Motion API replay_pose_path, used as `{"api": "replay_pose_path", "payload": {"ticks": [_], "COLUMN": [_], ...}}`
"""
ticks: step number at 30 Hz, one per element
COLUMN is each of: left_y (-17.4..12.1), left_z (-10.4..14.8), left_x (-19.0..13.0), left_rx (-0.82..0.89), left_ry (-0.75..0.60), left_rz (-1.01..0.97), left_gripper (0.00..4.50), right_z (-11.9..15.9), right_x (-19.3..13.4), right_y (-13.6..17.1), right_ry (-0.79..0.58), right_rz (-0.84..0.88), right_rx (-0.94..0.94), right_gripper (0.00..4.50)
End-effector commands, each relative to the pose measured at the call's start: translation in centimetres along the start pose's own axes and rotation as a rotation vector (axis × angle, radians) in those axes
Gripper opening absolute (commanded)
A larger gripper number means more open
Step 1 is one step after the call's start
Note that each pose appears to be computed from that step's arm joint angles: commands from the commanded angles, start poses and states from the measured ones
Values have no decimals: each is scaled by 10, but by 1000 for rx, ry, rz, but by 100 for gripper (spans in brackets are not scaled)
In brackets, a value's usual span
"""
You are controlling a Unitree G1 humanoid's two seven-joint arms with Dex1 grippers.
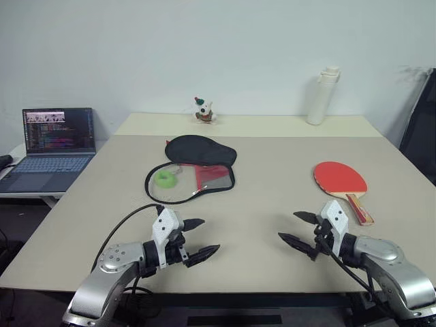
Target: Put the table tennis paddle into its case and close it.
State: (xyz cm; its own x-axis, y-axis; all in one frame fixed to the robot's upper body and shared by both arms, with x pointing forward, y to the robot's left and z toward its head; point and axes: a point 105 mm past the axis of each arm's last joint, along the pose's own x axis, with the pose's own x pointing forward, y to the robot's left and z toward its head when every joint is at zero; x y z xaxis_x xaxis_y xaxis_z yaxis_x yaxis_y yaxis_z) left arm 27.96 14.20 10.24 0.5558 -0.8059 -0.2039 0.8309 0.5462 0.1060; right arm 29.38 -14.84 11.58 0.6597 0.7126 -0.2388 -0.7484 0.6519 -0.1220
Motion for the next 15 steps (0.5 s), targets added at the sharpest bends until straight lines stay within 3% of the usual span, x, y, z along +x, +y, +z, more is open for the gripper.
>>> {"api": "replay_pose_path", "payload": {"ticks": [1, 9, 15], "left_y": [12, 51, 92], "left_z": [9, 35, 44], "left_x": [5, 9, -2], "left_rx": [63, 116, 174], "left_ry": [-44, -118, -63], "left_rz": [34, 127, 193], "left_gripper": [450, 450, 450], "right_z": [19, 37, 54], "right_x": [-6, -10, 1], "right_y": [-9, -12, -9], "right_ry": [-37, -52, -111], "right_rz": [-24, -33, -26], "right_rx": [-56, -105, -108], "right_gripper": [448, 448, 448]}}
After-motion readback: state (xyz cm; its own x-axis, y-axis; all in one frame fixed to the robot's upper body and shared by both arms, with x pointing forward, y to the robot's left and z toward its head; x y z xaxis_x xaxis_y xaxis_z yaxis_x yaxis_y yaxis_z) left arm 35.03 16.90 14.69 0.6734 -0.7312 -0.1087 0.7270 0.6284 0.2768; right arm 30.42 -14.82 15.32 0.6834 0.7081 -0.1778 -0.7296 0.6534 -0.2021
